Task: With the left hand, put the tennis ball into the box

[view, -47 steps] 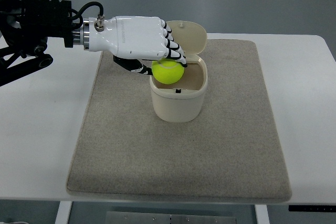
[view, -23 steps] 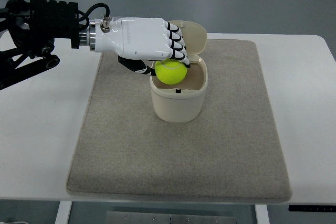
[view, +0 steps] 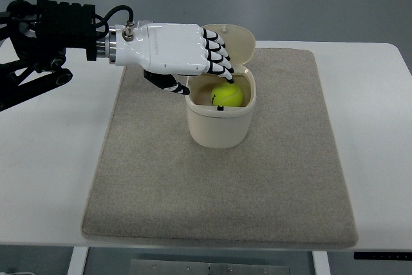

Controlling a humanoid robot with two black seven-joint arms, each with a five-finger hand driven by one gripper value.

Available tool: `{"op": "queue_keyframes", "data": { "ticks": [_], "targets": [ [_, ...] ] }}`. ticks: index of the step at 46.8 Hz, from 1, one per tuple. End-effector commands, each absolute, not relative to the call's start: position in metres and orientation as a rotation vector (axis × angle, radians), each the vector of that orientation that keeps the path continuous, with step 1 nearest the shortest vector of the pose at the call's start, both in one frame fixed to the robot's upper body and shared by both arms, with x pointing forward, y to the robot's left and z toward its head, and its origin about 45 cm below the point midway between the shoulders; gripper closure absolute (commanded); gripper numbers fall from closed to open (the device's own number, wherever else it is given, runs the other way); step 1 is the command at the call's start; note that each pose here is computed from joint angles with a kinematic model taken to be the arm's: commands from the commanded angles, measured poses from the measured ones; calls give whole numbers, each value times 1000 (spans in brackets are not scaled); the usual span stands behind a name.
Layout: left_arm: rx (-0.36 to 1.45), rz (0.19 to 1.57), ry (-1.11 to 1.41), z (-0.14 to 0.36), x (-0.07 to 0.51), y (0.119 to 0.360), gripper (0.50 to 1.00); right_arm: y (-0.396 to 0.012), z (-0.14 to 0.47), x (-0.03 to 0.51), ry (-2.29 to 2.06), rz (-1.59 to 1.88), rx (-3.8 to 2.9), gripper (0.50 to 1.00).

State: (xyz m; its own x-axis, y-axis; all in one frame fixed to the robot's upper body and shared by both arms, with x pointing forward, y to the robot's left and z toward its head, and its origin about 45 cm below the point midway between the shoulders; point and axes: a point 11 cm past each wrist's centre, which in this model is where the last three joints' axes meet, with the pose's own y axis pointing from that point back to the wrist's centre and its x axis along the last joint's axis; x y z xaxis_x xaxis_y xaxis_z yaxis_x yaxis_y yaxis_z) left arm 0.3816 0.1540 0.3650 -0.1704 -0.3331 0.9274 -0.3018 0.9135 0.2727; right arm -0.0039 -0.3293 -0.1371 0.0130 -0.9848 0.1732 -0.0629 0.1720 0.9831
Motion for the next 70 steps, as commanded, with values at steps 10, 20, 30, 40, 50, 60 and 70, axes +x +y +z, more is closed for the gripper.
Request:
{"op": "queue_keyframes", "data": {
  "ticks": [10, 20, 30, 40, 50, 60, 70],
  "targets": [
    [608, -66, -1728, 376, 364, 203, 656, -329, -137, -4, -1317, -1037, 1133, 599],
    [747, -52, -1667, 381, 359, 252, 656, -329, -137, -4, -1318, -1038, 1133, 599],
    [832, 73, -1545, 370, 374, 293, 660, -329, -137, -4, -1317, -1037, 1133, 599],
    [770, 294, -1345, 364, 387, 312, 666, -329, -137, -4, -1317, -1037, 1133, 599],
    [621, 539, -1078, 364, 402, 322, 662, -329, -137, -4, -1317, -1037, 1133, 599],
    [504, 719, -865, 356, 413, 337, 656, -329, -137, -4, -1317, -1037, 1133, 599],
    [427, 851, -659, 347, 424, 355, 574, -329, -137, -4, -1317, -1037, 1133, 599]
  ]
}}
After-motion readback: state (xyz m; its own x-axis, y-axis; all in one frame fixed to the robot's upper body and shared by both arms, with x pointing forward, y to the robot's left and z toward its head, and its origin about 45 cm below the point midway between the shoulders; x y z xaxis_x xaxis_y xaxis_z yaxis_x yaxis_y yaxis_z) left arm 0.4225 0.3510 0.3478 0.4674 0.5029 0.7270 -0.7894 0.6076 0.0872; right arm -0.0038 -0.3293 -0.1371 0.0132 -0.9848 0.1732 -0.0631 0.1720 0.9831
